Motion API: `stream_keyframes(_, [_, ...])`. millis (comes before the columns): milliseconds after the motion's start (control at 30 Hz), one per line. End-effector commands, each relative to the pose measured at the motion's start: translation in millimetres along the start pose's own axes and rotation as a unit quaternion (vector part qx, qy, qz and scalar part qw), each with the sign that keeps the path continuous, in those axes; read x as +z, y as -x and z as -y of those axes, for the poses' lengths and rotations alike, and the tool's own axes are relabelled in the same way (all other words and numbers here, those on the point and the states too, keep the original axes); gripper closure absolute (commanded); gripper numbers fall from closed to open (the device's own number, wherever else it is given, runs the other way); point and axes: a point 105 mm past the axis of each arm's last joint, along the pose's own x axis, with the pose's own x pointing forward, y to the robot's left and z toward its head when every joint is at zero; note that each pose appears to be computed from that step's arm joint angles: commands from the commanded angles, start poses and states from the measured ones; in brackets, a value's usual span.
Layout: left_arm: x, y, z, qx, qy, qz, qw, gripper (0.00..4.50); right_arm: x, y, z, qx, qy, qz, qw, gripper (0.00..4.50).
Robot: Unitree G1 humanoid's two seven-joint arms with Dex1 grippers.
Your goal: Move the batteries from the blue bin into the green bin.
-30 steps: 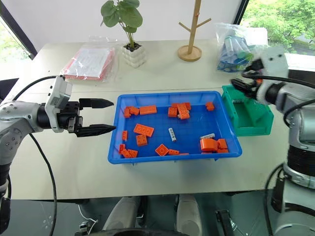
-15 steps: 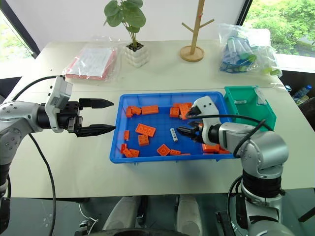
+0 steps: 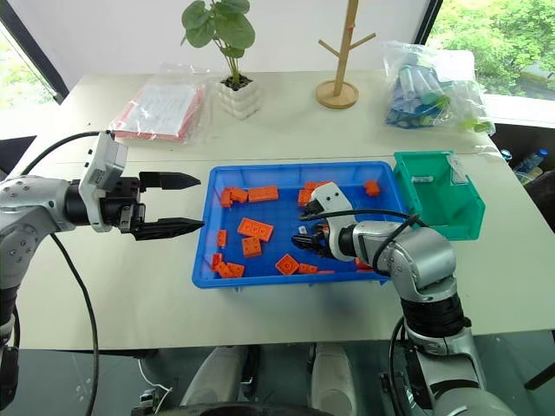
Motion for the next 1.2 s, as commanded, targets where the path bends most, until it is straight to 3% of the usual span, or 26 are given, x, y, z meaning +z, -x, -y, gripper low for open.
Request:
stream_keyframes(33, [9.2,1.9,1.5,0.001,-0.021,0.004,1.0,0.0,-4.5,-2.3,4.4,-0.009,0.012,-0.004,1.0,2.95])
stream_keyframes(133, [10.4,2.4,0.6,0.002,-0.022,0.006,1.0,0.0,-0.3,1.8,5.6,-0.009,0.02,0.004,1.0,4.44])
stream_keyframes(333, [9.2,1.4,0.4,-0.001,-0.022,0.007,1.0,0.0,40.1,41.6,20.5,-0.026,0.016,0.069,0.997,4.44])
stream_keyframes(500, [8.7,-1.7,-0.3,-0.007,-0.022,0.009,1.0,0.0,71.0,112.1,88.5,-0.151,-0.011,0.127,0.98,4.44])
stream_keyframes(667, [8.9,-6.3,-1.7,-0.014,-0.024,0.013,1.0,0.0,64.8,160.4,140.2,-0.252,-0.036,0.134,0.958,4.44])
stream_keyframes(867, [10.7,-9.5,-2.4,-0.022,-0.029,0.017,0.999,0.0,41.4,168.7,165.3,-0.302,-0.033,0.109,0.946,4.44])
stream_keyframes(1100, [12.2,-9.0,-2.6,-0.02,-0.033,0.02,0.999,0.0,35.6,172.0,181.4,-0.345,-0.01,0.105,0.933,0.97])
stream_keyframes(1200, [12.4,-8.0,-2.5,-0.019,-0.034,0.019,0.999,0.0,55.0,173.5,176.8,-0.345,-0.001,0.132,0.929,0.97])
